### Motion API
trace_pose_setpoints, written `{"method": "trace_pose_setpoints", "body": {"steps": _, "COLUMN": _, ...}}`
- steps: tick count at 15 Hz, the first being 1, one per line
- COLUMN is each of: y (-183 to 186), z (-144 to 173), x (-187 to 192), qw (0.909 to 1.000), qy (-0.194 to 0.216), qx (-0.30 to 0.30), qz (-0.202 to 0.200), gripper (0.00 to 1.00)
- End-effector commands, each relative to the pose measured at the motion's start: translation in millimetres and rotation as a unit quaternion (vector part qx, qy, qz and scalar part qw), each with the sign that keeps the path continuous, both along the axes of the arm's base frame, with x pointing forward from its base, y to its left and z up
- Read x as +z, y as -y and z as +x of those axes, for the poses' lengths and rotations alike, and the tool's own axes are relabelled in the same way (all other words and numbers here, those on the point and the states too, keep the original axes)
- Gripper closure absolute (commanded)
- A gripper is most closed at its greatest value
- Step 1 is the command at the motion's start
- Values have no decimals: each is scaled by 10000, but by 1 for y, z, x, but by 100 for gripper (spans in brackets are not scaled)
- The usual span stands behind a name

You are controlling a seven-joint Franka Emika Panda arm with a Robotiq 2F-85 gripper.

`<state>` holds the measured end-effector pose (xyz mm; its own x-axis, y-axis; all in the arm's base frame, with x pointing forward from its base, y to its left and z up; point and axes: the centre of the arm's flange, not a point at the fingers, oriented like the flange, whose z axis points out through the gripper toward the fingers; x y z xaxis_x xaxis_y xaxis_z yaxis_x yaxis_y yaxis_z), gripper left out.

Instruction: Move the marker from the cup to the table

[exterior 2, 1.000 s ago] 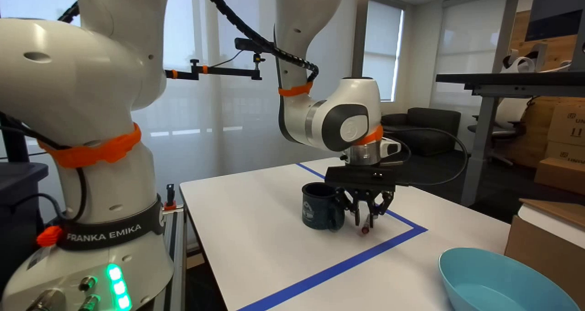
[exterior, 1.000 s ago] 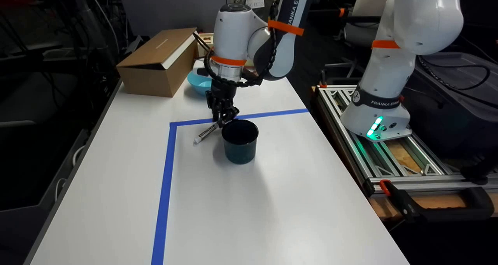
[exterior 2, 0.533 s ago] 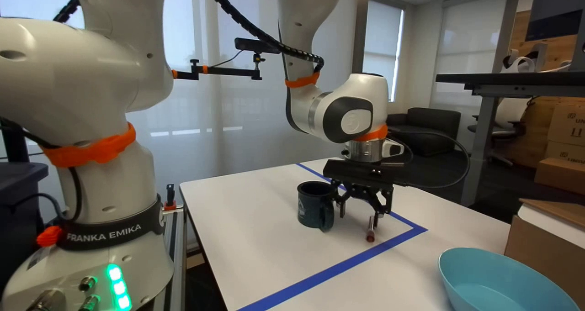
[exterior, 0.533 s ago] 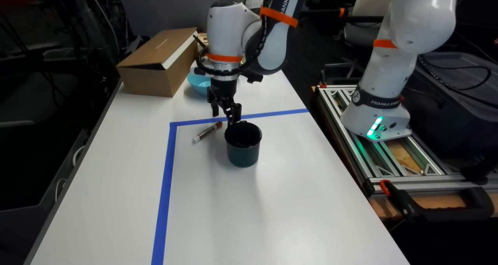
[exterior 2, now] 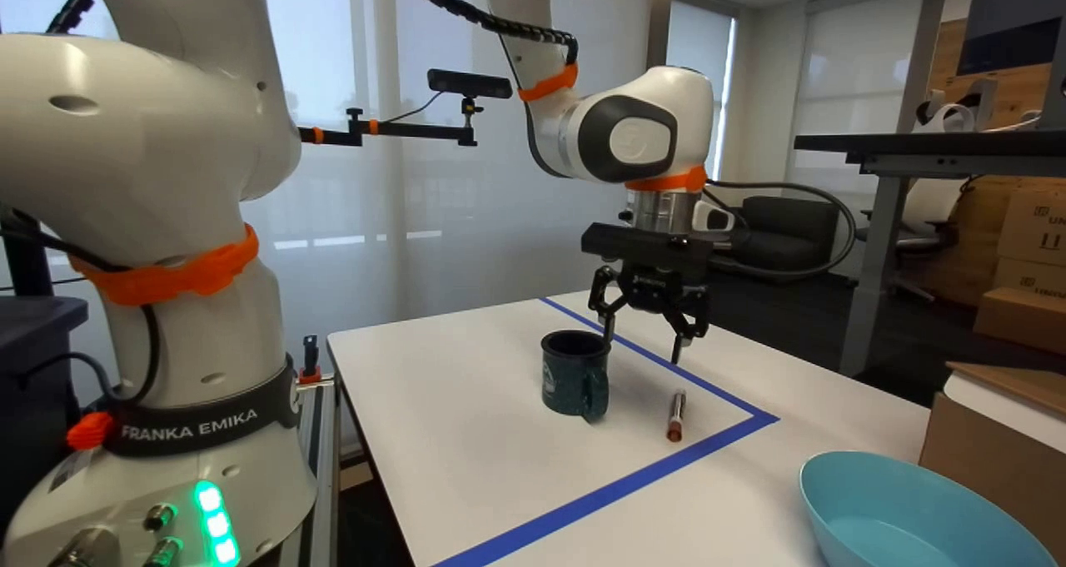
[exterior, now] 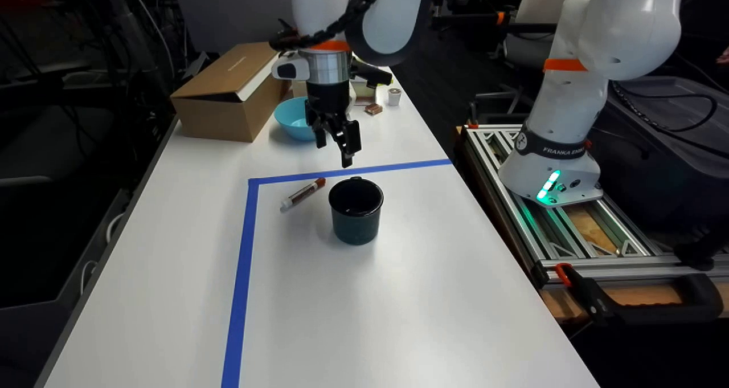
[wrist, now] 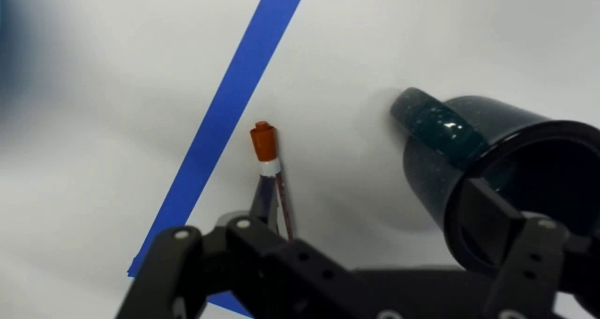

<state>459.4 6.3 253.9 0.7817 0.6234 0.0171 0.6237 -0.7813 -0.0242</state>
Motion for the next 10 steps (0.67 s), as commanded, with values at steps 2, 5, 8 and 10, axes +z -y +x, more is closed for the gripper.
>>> {"method": "trace_pose_setpoints", "body": {"steps": 2, "y": -5, "z": -23, "x": 58, "qw": 9989, "qy": -240, "qx": -185, "qz": -366, "gripper": 0}}
{"method": "trace_pose_setpoints", "body": {"steps": 5, "y": -8, "z": -26, "x": 72, "qw": 9960, "qy": -150, "qx": -592, "qz": -655, "gripper": 0}}
{"method": "trace_pose_setpoints", "body": {"steps": 8, "y": -5, "z": -16, "x": 65, "qw": 9971, "qy": -85, "qx": -547, "qz": -522, "gripper": 0}}
{"method": "trace_pose_setpoints", "body": {"steps": 10, "y": -6, "z": -16, "x": 67, "qw": 9969, "qy": -65, "qx": -582, "qz": -518, "gripper": 0}}
